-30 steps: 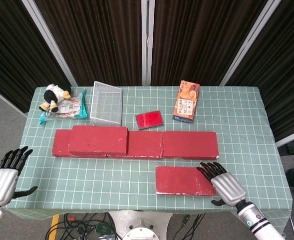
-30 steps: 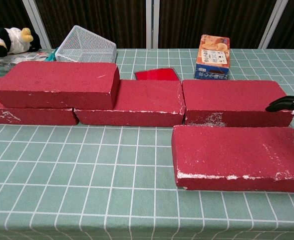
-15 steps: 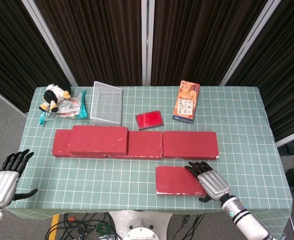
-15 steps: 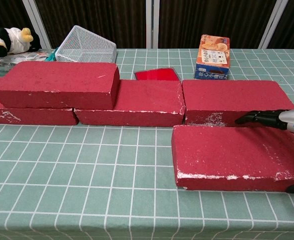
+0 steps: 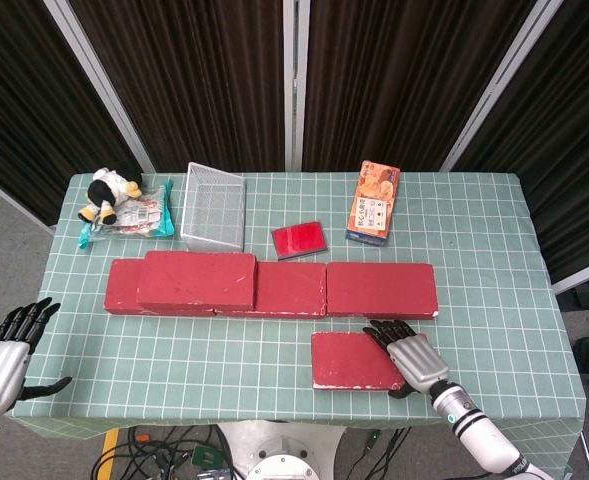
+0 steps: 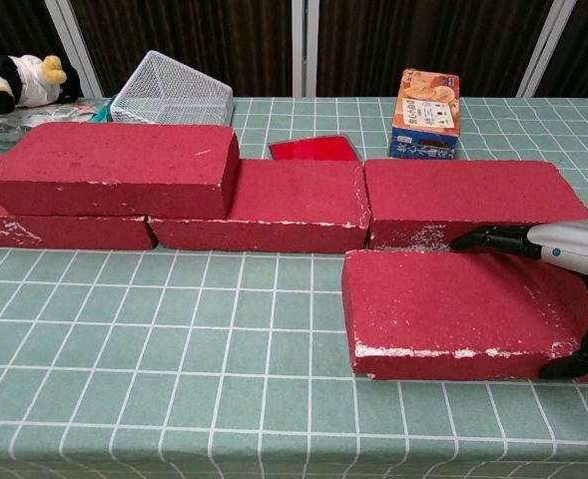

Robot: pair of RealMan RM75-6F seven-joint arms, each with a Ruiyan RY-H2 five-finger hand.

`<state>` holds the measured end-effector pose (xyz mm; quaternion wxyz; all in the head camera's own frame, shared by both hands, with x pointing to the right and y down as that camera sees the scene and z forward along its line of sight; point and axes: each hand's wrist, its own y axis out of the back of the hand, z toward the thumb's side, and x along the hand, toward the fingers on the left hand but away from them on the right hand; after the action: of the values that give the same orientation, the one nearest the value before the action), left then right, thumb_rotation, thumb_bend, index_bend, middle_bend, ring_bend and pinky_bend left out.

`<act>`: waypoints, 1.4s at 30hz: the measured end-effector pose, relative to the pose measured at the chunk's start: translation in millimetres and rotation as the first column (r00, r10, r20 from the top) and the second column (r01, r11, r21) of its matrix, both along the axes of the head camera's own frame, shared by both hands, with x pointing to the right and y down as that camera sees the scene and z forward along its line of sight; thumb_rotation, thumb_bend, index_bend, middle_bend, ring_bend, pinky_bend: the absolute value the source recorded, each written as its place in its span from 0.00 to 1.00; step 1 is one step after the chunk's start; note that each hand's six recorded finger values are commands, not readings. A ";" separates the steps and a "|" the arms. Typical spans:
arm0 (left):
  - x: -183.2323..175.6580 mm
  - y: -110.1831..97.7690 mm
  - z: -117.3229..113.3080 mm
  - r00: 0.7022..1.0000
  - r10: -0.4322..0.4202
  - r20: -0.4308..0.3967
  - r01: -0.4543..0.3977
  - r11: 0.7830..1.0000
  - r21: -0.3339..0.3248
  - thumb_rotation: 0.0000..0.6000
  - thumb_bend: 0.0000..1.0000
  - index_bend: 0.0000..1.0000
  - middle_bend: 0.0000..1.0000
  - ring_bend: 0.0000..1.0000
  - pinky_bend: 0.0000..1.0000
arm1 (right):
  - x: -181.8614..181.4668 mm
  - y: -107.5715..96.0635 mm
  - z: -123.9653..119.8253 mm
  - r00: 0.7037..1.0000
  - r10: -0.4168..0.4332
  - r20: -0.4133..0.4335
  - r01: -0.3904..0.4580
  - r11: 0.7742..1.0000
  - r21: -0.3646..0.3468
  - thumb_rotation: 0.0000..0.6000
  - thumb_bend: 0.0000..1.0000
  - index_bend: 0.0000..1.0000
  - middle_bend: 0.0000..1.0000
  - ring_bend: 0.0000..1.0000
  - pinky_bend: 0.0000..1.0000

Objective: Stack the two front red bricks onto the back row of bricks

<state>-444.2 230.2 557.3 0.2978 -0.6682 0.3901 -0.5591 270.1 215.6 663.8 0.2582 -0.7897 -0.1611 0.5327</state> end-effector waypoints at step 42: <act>3.8 0.7 -2.2 0.999 0.010 -0.051 -0.011 1.000 -0.005 1.00 0.04 0.03 0.00 0.00 0.00 | -17.8 -91.4 -61.2 0.993 -0.025 0.114 0.002 0.981 0.196 1.00 0.10 0.07 0.25 0.18 0.28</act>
<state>-440.4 230.9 555.1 0.2889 -0.6851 0.3925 -0.5414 252.3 124.2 602.6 0.3283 -0.7912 -0.2218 0.4659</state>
